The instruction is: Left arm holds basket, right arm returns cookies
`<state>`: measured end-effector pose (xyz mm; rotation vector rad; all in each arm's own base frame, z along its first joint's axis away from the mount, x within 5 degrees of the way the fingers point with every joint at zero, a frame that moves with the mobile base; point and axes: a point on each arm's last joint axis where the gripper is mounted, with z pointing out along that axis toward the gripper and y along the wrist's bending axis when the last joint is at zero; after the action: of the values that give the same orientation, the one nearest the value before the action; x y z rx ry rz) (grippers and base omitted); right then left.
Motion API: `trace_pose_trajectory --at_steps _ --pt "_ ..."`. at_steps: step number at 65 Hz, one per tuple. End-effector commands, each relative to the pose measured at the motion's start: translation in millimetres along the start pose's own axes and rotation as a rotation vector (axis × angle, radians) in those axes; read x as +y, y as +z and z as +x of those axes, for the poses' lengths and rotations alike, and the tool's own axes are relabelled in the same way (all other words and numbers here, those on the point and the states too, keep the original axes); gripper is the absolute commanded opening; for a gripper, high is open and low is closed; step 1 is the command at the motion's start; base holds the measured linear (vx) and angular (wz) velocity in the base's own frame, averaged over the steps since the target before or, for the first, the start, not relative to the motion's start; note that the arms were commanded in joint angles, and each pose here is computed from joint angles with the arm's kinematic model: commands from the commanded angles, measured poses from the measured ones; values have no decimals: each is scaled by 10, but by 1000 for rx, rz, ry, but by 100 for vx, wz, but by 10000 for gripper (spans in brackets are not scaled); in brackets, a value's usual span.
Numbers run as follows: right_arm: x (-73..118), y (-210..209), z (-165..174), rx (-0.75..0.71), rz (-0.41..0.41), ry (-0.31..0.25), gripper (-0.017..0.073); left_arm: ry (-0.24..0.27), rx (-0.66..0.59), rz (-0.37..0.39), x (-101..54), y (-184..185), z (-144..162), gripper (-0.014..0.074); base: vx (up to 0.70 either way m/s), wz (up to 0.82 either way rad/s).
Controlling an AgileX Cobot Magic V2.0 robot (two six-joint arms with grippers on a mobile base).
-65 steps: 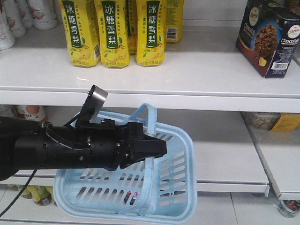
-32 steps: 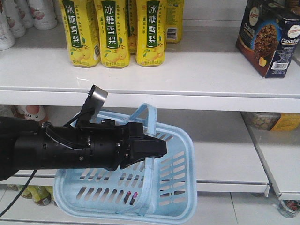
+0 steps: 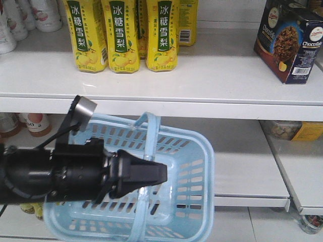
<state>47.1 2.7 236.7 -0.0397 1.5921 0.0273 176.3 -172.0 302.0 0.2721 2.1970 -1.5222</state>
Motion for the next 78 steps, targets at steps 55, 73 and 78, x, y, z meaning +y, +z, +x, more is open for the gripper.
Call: trace_pose_trajectory --at_steps 55,73,78 --pt "-7 -9 -135 -72 10 -6 -10 637 -672 -520 740 -1256 1154 -3 0 0" --pt "-7 -9 -135 -72 10 -6 -10 749 -752 -759 931 -1402 1263 -3 0 0" --pt "-7 -9 -135 -72 10 -6 -10 747 -790 -806 933 -1448 1268 -3 0 0"
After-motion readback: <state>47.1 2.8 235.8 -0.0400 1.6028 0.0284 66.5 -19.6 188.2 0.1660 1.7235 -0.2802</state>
